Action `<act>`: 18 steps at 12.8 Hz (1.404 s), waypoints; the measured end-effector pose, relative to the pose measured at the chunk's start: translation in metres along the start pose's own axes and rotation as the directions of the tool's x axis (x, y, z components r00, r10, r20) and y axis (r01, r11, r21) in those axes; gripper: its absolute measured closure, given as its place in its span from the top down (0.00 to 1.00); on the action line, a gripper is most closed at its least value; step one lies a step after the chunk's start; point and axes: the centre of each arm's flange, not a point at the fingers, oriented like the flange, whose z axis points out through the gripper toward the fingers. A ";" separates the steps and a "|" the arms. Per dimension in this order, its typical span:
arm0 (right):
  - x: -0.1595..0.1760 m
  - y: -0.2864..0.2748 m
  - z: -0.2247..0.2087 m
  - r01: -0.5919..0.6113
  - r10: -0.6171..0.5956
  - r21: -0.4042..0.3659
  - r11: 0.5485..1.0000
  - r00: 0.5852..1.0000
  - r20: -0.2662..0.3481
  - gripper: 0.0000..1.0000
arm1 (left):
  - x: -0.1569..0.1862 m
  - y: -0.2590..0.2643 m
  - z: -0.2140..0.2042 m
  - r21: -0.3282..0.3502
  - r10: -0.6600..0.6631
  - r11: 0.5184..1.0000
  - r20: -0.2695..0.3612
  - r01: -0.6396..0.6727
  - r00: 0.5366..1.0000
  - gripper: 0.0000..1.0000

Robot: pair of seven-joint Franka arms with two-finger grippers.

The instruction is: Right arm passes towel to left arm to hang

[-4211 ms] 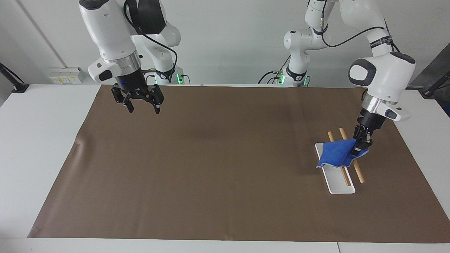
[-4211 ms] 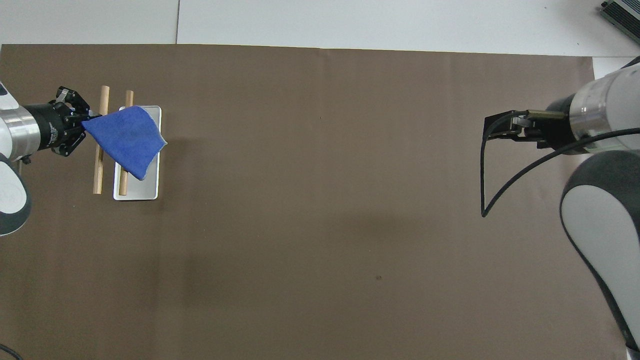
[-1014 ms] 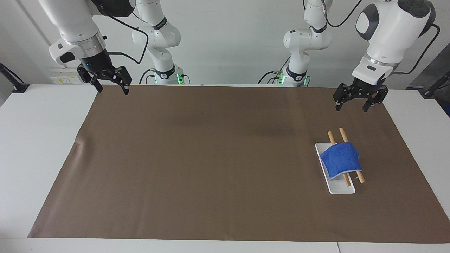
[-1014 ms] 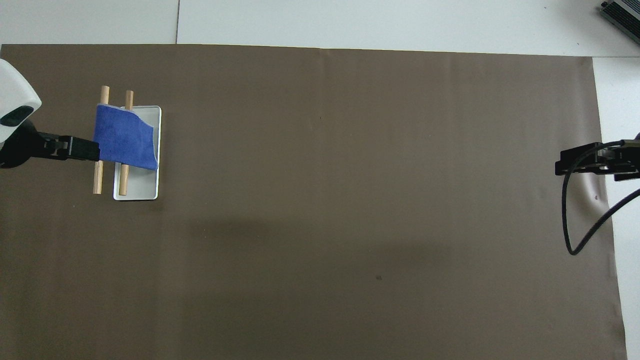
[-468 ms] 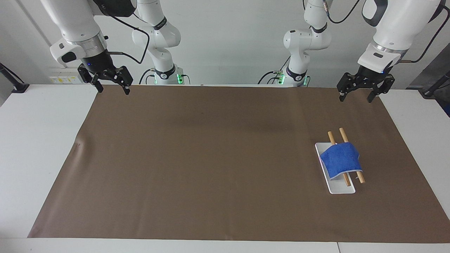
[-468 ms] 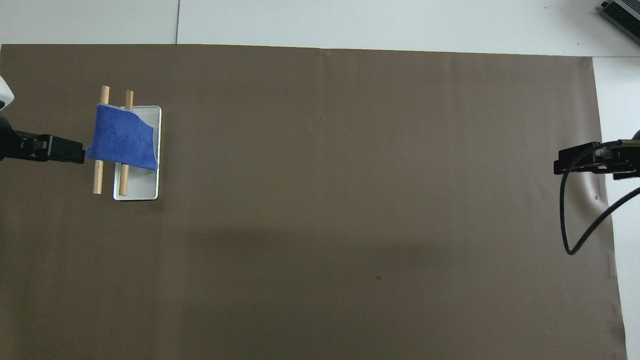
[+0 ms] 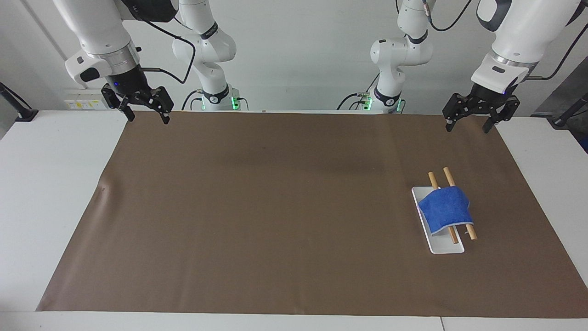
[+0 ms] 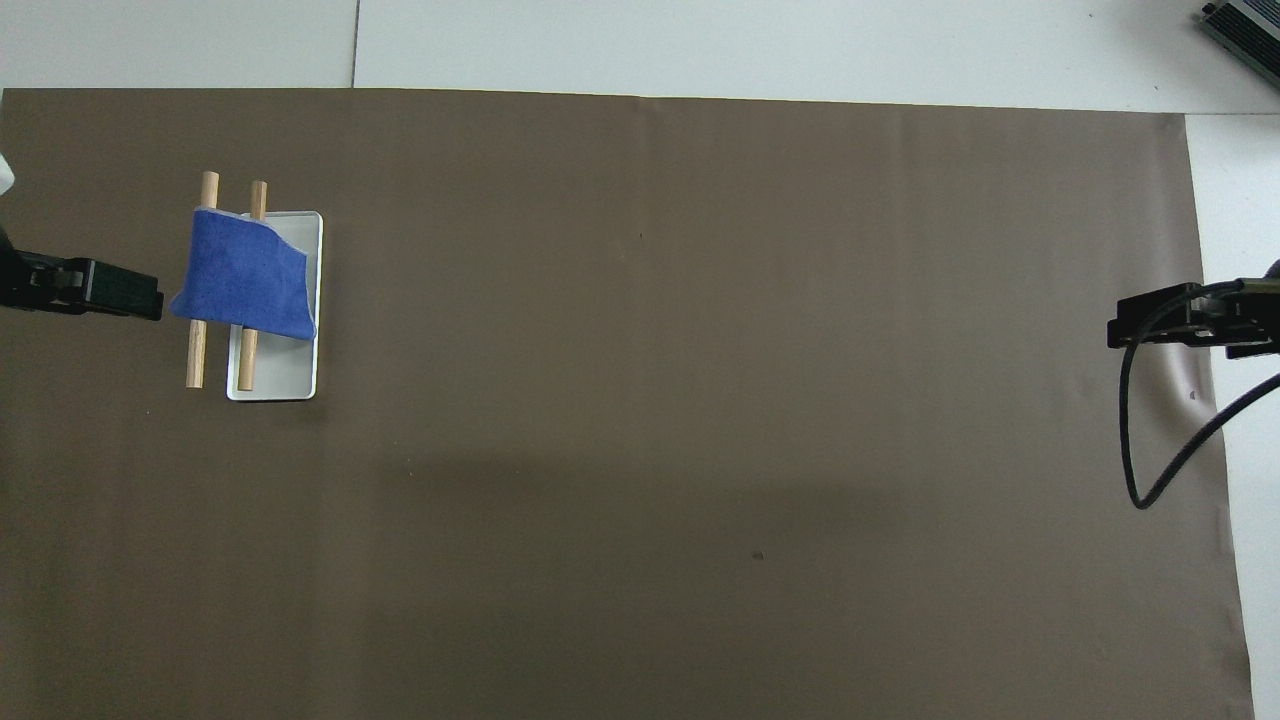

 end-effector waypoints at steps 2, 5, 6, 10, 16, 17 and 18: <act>0.000 0.000 0.000 0.000 0.000 0.000 1.000 1.000 0.000 1.00 | -0.002 -0.003 0.001 -0.018 -0.011 1.000 0.016 0.011 1.000 1.00; 0.000 0.000 0.000 0.000 0.000 0.000 1.000 1.000 0.000 1.00 | -0.006 -0.007 0.002 -0.024 -0.038 0.999 0.049 0.039 0.998 1.00; 0.000 0.000 0.000 0.000 0.000 0.000 1.000 1.000 0.000 1.00 | -0.006 -0.006 0.001 -0.024 -0.044 0.999 0.052 0.045 0.998 1.00; 0.000 0.001 0.000 -0.001 0.001 0.000 1.000 1.000 0.000 1.00 | -0.007 -0.006 0.000 -0.024 -0.054 0.998 0.057 0.055 0.997 1.00; 0.000 0.001 0.000 -0.001 0.001 0.000 1.000 1.000 0.001 1.00 | -0.008 -0.007 0.000 -0.022 -0.080 0.996 0.058 0.081 0.995 1.00; 0.000 0.001 0.000 -0.001 0.001 0.000 1.000 1.000 0.001 1.00 | -0.008 -0.007 0.000 -0.022 -0.082 0.996 0.058 0.083 0.995 1.00; 0.000 0.001 0.000 -0.001 0.001 0.000 1.000 1.000 0.001 1.00 | -0.008 -0.007 0.000 -0.020 -0.085 0.996 0.058 0.086 0.995 1.00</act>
